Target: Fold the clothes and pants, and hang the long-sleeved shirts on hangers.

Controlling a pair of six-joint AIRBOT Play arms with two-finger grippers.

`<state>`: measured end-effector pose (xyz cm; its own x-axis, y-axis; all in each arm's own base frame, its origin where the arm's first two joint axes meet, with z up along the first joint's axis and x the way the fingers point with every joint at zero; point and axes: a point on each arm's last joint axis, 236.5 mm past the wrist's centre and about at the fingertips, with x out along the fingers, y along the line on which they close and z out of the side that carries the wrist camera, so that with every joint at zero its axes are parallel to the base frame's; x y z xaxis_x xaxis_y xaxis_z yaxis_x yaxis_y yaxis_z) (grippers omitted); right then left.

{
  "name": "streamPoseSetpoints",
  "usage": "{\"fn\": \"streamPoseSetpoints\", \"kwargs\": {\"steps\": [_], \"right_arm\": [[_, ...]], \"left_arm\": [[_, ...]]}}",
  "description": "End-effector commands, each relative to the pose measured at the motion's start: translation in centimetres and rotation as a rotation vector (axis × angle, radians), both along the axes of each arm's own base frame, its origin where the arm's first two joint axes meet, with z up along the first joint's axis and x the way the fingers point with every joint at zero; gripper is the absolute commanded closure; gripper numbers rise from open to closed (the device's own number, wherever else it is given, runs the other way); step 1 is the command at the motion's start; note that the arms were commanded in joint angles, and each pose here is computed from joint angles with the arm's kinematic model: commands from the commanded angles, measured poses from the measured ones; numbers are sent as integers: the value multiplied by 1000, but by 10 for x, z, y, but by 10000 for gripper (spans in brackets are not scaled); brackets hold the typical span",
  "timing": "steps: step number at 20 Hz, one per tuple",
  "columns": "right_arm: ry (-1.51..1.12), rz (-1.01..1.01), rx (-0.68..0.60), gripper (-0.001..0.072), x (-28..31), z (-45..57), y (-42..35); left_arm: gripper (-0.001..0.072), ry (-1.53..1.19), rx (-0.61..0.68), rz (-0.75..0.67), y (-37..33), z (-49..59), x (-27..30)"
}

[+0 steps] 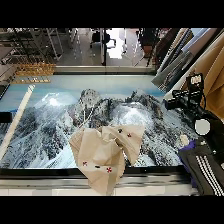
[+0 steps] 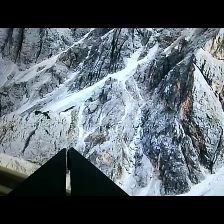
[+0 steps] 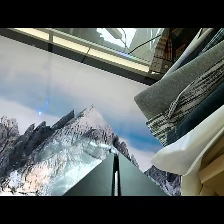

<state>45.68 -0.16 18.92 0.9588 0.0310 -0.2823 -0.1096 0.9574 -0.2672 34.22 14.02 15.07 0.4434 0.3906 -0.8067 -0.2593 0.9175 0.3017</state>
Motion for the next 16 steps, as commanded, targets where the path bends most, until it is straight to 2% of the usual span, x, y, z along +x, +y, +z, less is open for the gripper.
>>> {"fn": "streamPoseSetpoints", "kwargs": {"steps": [1,4,7,8,9,10,11,14,16], "right_arm": [[-1,1,0,695,0,1,1],[-1,1,0,695,0,1,1],[-15,-2,7,695,1,4,0],[-48,-15,43,695,3,12,0],[-54,-35,190,695,3,15,4],[-36,-50,353,696,0,15,11],[-12,-45,412,693,-2,13,16],[243,38,462,444,-30,-32,50],[495,100,475,421,-63,-77,74]], "left_arm": [[693,-5,1,0,0,1,1],[693,-23,-9,-8,-2,2,5],[691,-115,-138,-61,-33,3,27],[692,-121,-186,-71,-43,0,30],[675,-122,-230,-80,-53,-4,33],[468,-117,-275,-97,-63,-8,36],[17,-89,-314,-159,-78,-15,37],[20,-7,-550,-315,-142,-41,33],[20,57,-751,-387,-187,-65,20]]}}
